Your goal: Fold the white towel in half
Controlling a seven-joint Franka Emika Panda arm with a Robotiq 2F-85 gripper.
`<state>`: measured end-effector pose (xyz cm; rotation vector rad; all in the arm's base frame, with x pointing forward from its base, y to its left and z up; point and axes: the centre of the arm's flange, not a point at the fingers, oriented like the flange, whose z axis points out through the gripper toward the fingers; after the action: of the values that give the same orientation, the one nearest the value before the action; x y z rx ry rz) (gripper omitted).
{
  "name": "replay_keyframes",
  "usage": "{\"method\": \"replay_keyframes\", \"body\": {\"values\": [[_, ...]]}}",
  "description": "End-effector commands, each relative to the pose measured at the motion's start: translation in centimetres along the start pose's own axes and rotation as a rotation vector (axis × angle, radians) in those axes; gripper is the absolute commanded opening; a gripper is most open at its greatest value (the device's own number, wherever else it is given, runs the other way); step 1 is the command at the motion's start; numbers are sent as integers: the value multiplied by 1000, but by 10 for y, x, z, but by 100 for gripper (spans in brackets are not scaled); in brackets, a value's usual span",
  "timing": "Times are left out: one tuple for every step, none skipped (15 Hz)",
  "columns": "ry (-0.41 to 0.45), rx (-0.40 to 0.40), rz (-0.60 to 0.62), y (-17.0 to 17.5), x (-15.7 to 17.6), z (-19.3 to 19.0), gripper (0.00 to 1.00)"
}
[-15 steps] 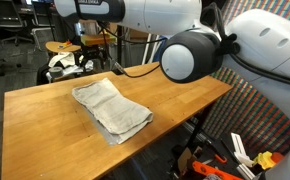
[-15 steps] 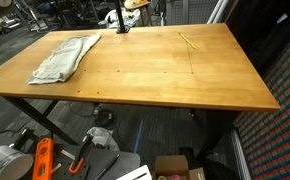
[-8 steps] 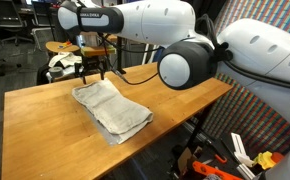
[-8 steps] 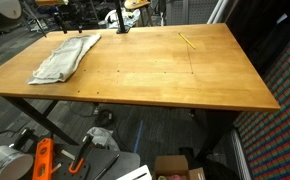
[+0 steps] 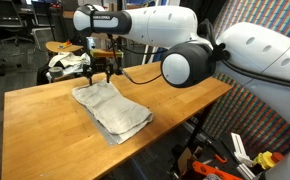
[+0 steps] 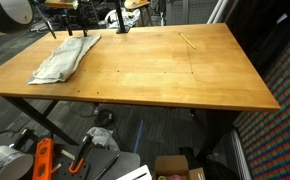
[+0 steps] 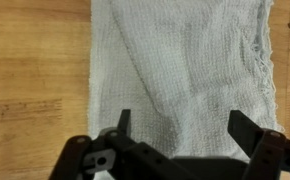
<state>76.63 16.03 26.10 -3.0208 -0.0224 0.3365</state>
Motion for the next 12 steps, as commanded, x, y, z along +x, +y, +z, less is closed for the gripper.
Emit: {"method": "replay_keyframes", "body": {"values": [[-4, 92, 7, 23, -64, 17, 100], [-10, 102, 13, 25, -65, 19, 100], [-2, 119, 13, 24, -67, 21, 100], [-3, 117, 10, 24, -67, 24, 100], [0, 116, 11, 20, -68, 26, 100], [14, 125, 7, 17, -68, 29, 100], [39, 128, 0, 14, -66, 34, 100], [55, 120, -6, 12, -64, 38, 100], [80, 116, -10, 10, -61, 43, 100], [96, 106, -16, 8, -58, 48, 100], [113, 109, -19, 6, -56, 52, 100], [127, 109, -23, 4, -54, 55, 100]]}}
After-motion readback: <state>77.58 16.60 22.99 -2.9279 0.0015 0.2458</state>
